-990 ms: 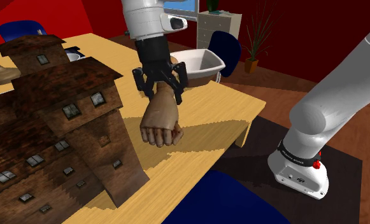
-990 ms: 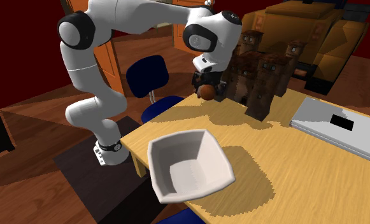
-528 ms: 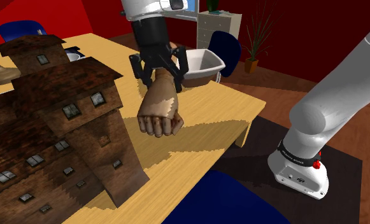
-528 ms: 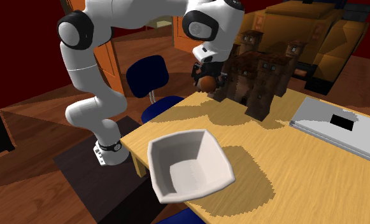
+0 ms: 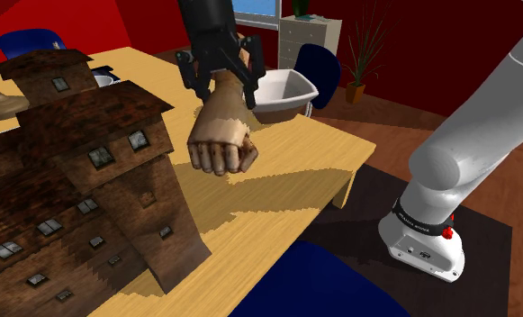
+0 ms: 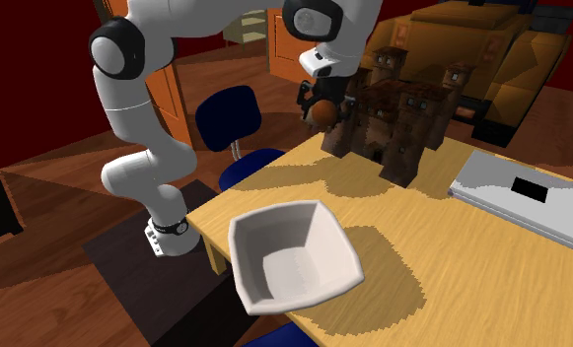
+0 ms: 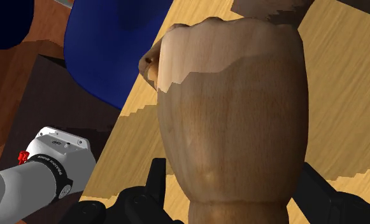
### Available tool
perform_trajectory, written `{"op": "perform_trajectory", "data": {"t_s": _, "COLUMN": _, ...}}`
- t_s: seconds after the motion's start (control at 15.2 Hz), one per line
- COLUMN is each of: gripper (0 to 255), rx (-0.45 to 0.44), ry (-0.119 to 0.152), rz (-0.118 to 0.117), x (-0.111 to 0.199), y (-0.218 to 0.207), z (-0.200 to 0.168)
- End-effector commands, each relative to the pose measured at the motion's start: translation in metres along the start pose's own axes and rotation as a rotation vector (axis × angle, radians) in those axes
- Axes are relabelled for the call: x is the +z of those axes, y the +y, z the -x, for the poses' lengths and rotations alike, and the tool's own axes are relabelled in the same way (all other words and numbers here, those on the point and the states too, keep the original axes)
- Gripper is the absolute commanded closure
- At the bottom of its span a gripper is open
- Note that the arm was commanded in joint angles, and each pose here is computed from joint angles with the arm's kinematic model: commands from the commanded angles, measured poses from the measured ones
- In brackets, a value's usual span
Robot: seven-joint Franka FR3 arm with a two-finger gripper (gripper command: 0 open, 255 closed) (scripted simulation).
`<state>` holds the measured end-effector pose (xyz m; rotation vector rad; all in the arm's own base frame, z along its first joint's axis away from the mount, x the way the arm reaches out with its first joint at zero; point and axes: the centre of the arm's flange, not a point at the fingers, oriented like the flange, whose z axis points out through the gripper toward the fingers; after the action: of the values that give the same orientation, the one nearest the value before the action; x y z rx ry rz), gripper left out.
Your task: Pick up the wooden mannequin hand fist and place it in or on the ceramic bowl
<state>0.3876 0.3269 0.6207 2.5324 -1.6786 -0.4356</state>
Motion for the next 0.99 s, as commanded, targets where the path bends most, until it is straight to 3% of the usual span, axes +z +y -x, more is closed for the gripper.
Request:
{"op": "perform_trajectory", "data": {"t_s": 0.0, "gripper": 255, "rx": 0.0, "ry": 0.0, "rz": 0.0, "x": -0.009, "y": 0.002, "z": 0.002}}
{"op": "perform_trajectory", "data": {"t_s": 0.92, "gripper": 255, "rx": 0.0, "ry": 0.0, "rz": 0.0, "x": -0.049, "y": -0.005, "z": -0.178}}
